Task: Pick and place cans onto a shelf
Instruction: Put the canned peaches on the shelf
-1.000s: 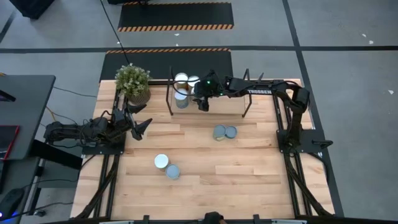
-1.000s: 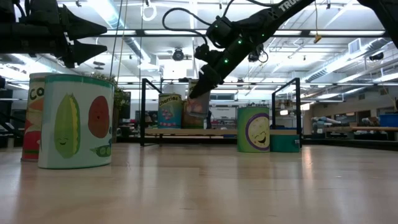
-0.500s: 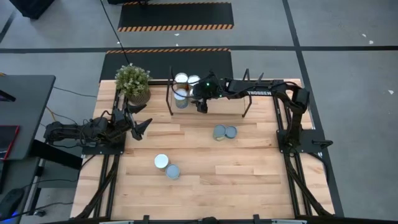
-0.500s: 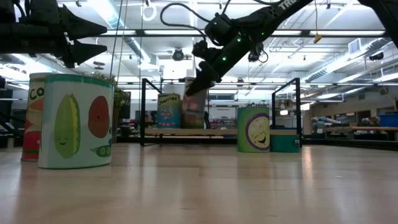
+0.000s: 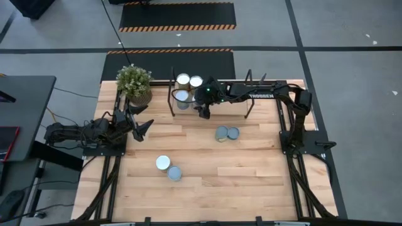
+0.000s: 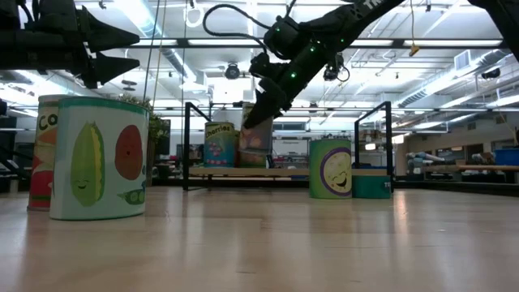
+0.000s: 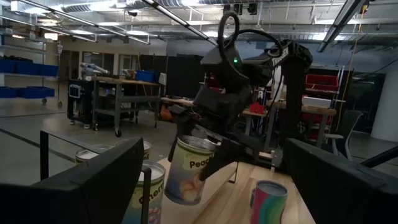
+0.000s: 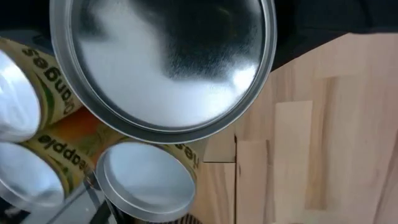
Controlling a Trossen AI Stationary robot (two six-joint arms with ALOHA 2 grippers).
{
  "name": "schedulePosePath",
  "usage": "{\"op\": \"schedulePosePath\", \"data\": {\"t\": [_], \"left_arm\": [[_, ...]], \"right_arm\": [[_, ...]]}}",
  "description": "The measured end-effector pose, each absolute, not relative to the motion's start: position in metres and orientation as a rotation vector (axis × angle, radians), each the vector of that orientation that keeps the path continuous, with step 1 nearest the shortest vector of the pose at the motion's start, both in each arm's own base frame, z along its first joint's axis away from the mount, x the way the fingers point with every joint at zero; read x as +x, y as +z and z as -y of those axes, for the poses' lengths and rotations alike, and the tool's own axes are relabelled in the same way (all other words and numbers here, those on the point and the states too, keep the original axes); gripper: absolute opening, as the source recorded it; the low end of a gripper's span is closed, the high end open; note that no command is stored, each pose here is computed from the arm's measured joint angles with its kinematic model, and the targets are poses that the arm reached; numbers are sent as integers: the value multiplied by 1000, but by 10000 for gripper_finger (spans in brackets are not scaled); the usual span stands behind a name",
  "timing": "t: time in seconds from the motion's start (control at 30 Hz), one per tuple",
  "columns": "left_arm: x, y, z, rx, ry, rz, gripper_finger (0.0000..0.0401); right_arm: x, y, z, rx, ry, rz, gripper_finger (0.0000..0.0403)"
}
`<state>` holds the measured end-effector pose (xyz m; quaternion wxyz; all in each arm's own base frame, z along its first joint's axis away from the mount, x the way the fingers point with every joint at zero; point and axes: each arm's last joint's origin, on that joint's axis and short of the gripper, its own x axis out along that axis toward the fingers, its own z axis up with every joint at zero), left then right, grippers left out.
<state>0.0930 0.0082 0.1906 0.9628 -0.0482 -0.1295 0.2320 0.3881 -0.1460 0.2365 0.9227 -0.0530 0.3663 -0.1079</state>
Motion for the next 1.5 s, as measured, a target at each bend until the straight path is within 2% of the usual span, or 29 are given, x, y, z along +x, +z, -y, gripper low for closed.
{"op": "schedulePosePath", "data": {"t": [0.23,0.4,0.87,1.2,1.5], "left_arm": [[93,191,-8,-98,469,262,392],[93,191,-8,-98,470,263,392],[93,191,-8,-103,469,265,392],[93,191,-8,-106,468,266,392],[93,191,-8,-106,469,266,392]], "right_arm": [[381,236,168,-94,-197,-724,327],[380,214,163,-66,-165,-726,327],[384,217,161,-114,-176,-676,328],[381,215,163,-135,-162,-699,358],[382,220,165,-165,-187,-715,369]]}}
